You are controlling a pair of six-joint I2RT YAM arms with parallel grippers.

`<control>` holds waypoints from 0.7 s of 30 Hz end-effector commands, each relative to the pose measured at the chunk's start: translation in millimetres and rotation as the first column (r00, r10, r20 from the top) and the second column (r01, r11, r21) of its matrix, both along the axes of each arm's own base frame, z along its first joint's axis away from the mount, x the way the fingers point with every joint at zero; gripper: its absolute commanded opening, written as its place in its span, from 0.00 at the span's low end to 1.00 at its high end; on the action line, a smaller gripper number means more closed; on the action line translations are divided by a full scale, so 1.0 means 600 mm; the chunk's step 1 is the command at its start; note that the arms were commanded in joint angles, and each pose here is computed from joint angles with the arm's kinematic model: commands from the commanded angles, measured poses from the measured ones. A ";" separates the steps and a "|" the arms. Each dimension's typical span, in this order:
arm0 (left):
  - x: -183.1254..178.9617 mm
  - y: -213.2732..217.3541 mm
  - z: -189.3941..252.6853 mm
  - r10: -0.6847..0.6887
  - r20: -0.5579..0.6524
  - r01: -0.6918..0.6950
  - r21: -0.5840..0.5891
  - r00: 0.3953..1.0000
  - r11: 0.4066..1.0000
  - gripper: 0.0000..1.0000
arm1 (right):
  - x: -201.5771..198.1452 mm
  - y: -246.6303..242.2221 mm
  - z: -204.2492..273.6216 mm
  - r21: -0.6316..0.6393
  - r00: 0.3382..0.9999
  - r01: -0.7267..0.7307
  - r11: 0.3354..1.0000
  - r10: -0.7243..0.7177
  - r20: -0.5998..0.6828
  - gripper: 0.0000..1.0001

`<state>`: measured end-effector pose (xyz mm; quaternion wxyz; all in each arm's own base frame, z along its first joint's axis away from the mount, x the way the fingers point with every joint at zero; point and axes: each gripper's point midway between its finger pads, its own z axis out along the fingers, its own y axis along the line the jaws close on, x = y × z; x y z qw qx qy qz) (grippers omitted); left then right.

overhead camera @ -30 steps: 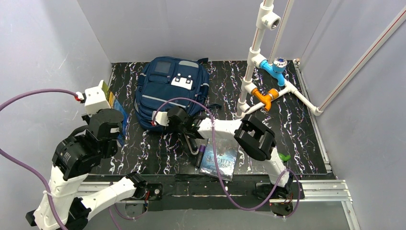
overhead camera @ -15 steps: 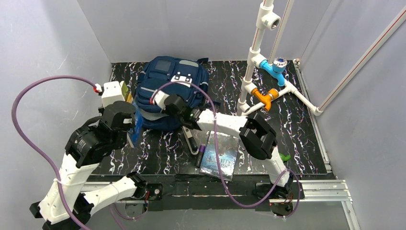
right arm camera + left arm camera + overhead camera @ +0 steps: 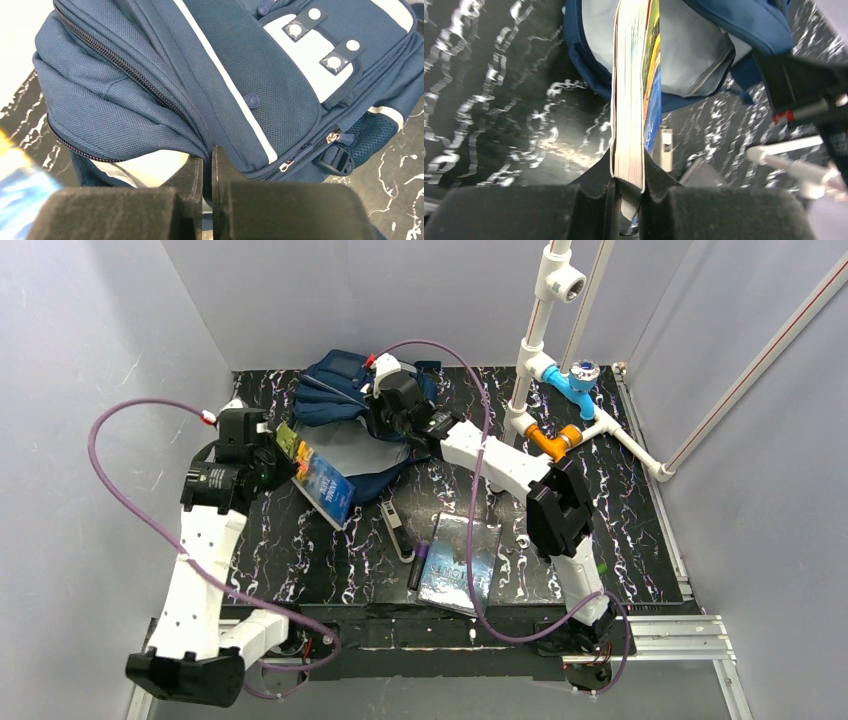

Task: Pack the student bag
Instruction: Place the book in the student bag.

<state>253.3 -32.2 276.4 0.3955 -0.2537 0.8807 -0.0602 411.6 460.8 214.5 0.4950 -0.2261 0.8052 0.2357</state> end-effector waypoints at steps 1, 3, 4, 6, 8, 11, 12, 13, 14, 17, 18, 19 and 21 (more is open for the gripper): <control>0.071 -0.048 0.021 0.033 0.137 0.022 -0.383 0.990 0.924 0.00 | 0.015 -0.001 0.157 0.253 0.997 0.049 0.966 -0.063 0.045 0.01; 0.096 -0.040 0.010 0.091 0.128 -0.021 -0.464 0.988 0.886 0.00 | 0.014 -0.001 0.171 0.271 0.997 0.047 0.962 -0.062 0.048 0.01; 0.107 -0.038 0.001 0.099 0.112 -0.032 -0.489 0.989 0.872 0.00 | 0.012 -0.001 0.177 0.279 0.997 0.043 0.959 -0.059 0.048 0.01; 0.128 -0.041 -0.017 0.118 0.078 -0.056 -0.551 0.990 0.833 0.00 | 0.010 0.003 0.185 0.294 0.998 0.038 0.955 -0.053 0.043 0.01; 0.148 -0.038 -0.040 0.140 0.053 -0.083 -0.582 0.989 0.809 0.00 | 0.009 0.005 0.189 0.302 0.998 0.038 0.952 -0.050 0.033 0.01; 0.176 -0.030 -0.066 0.169 0.041 -0.108 -0.614 0.985 0.782 0.00 | 0.004 0.009 0.198 0.328 0.999 0.034 0.944 -0.040 0.011 0.01; 0.186 -0.027 -0.071 0.175 0.047 -0.109 -0.619 0.983 0.778 0.00 | 0.003 0.010 0.200 0.337 0.999 0.036 0.941 -0.040 0.005 0.01; 0.197 -0.023 -0.078 0.178 0.051 -0.109 -0.618 0.983 0.779 0.00 | 0.002 0.011 0.203 0.345 0.999 0.035 0.938 -0.037 0.000 0.01; 0.206 -0.019 -0.087 0.177 0.052 -0.108 -0.617 0.983 0.780 0.00 | 0.001 0.012 0.206 0.352 0.999 0.036 0.935 -0.038 -0.003 0.01; 0.236 -0.012 -0.119 0.163 0.060 -0.087 -0.643 0.985 0.761 0.00 | 0.001 0.017 0.225 0.371 1.000 0.025 0.928 -0.028 0.003 0.01; 0.249 -0.009 -0.121 0.164 0.089 -0.064 -0.666 0.983 0.743 0.00 | 0.002 0.019 0.228 0.370 1.000 0.022 0.929 -0.024 0.001 0.01; 0.257 -0.008 -0.123 0.163 0.103 -0.048 -0.687 0.981 0.725 0.00 | 0.003 0.021 0.229 0.368 1.000 0.020 0.930 -0.022 0.002 0.01; 0.267 -0.007 -0.123 0.146 0.131 -0.013 -0.698 0.981 0.716 0.00 | 0.006 0.023 0.233 0.361 1.000 0.019 0.932 -0.022 0.005 0.01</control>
